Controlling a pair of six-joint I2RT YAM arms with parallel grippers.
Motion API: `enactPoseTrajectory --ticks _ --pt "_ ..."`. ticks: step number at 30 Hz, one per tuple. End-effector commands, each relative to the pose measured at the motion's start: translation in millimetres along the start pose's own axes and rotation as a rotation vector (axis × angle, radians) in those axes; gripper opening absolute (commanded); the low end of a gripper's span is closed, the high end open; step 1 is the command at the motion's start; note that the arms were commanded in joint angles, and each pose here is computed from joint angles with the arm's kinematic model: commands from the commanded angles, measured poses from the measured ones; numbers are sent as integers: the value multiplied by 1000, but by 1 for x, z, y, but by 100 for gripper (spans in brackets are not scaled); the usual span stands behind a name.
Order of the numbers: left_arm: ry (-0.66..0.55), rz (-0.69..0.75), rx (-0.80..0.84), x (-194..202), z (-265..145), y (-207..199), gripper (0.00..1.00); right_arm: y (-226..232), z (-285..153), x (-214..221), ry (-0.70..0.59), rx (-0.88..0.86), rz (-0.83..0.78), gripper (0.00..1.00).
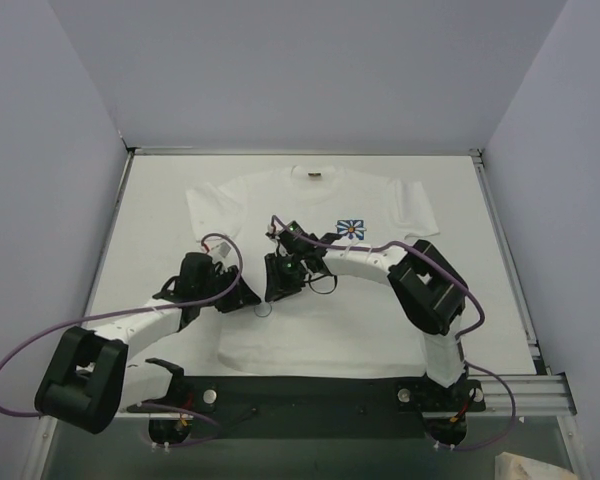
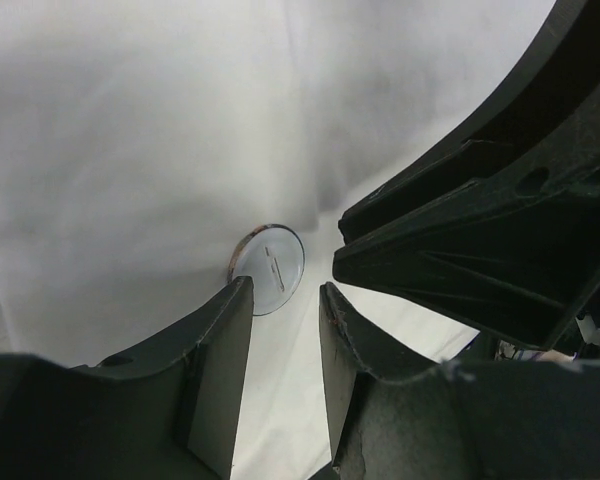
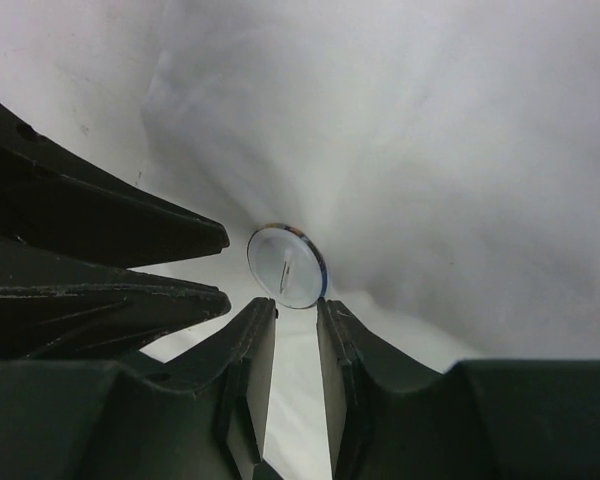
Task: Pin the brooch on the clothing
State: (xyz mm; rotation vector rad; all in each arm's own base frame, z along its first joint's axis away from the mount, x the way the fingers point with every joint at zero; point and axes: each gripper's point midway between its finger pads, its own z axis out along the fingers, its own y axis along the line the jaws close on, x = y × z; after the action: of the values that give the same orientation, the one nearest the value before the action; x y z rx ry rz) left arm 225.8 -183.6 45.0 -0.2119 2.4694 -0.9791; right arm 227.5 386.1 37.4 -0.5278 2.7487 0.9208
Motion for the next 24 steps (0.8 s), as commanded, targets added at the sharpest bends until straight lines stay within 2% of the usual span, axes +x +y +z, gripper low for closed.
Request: enactPoseTrajectory --ticks 1,13,24 --pt "-20 27 38 -6 4 -4 43 7 4 2 30 -2 18 24" --pt "38 -6 -18 8 11 17 37 3 12 9 66 4 34 20" --pt "40 -26 -21 18 11 25 36 -3 26 25 118 -5 54 18"
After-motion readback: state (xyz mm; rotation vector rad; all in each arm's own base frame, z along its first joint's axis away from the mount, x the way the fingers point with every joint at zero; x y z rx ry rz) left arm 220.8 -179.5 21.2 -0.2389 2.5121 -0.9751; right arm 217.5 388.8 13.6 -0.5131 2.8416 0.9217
